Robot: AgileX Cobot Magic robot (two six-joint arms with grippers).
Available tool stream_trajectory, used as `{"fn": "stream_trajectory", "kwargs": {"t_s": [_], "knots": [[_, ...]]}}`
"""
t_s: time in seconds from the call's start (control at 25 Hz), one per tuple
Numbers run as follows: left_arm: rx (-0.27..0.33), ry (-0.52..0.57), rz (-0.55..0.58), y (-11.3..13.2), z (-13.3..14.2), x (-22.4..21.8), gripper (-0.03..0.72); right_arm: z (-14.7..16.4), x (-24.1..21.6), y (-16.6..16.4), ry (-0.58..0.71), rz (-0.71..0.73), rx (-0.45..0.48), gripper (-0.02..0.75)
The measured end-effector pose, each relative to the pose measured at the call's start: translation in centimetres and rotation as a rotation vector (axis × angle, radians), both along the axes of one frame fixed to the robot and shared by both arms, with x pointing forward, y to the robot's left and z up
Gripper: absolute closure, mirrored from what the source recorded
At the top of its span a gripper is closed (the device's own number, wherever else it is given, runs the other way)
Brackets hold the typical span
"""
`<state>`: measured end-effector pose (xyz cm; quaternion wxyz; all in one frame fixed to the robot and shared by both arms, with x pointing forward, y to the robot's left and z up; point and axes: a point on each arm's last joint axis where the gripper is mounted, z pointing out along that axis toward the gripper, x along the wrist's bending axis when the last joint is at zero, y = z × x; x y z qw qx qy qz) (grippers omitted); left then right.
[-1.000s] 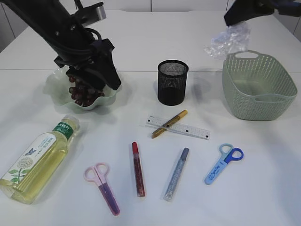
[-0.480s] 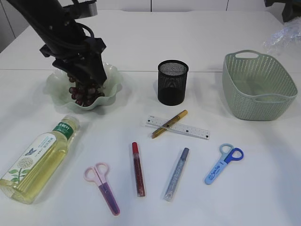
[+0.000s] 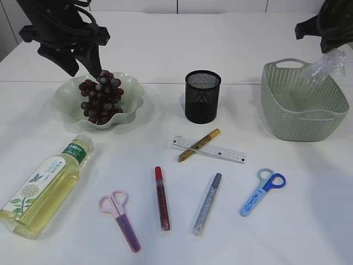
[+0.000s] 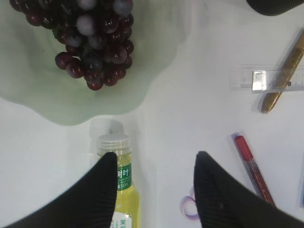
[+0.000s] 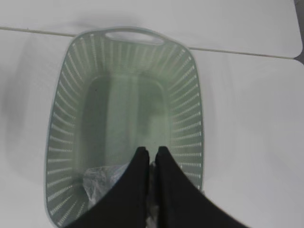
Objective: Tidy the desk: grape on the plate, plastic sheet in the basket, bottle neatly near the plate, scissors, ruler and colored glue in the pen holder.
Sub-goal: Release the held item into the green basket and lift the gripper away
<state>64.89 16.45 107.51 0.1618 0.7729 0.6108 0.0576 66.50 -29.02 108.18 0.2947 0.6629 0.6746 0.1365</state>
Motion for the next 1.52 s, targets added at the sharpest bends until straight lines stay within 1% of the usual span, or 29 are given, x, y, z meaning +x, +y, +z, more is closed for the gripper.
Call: {"fn": "stream_trajectory", "kwargs": {"t_s": [0.08, 0.36, 0.6, 0.8, 0.92, 1.04, 1.16, 1.24, 1.28, 1.36, 1.52], "knots": [[0.005, 0.001, 0.006, 0.1, 0.0, 0.0, 0.305, -0.5, 0.4, 0.0, 0.006, -0.001, 0.001, 0.701], [0.004, 0.004, 0.009, 0.1, 0.0, 0.0, 0.305, -0.4, 1.5, 0.1, -0.029, -0.014, 0.017, 0.701], [0.003, 0.0, 0.01, 0.1, 0.1, 0.0, 0.305, -1.0, 2.1, 0.1, -0.039, -0.019, 0.027, 0.699], [0.003, 0.0, 0.01, 0.1, 0.1, 0.0, 0.305, -1.6, 2.4, -0.5, -0.033, -0.035, 0.032, 0.69], [0.004, 0.002, 0.009, 0.1, 0.1, 0.0, 0.305, -1.8, 2.4, -1.0, -0.03, -0.055, 0.054, 0.676], [0.004, 0.002, 0.009, 0.1, 0.1, 0.0, 0.305, -1.9, 2.4, -1.1, -0.03, -0.061, 0.074, 0.617], [0.003, 0.002, 0.011, 0.1, 0.1, 0.0, 0.305, -1.9, 2.4, -1.0, -0.03, -0.068, 0.102, 0.486], [0.003, 0.002, 0.011, 0.1, 0.1, 0.0, 0.305, -1.9, 2.4, -0.9, -0.029, -0.071, 0.123, 0.412], [0.003, 0.002, 0.011, 0.1, 0.1, 0.0, 0.305, -1.9, 2.4, -0.8, -0.028, -0.072, 0.133, 0.386], [0.003, 0.002, 0.011, 0.1, 0.1, 0.0, 0.305, -2.0, 2.3, -0.7, -0.011, -0.079, 0.146, 0.365], [0.003, 0.002, 0.011, 0.1, 0.1, 0.0, 0.305, -2.3, 1.7, -0.6, 0.06, -0.102, 0.167, 0.353]]}}
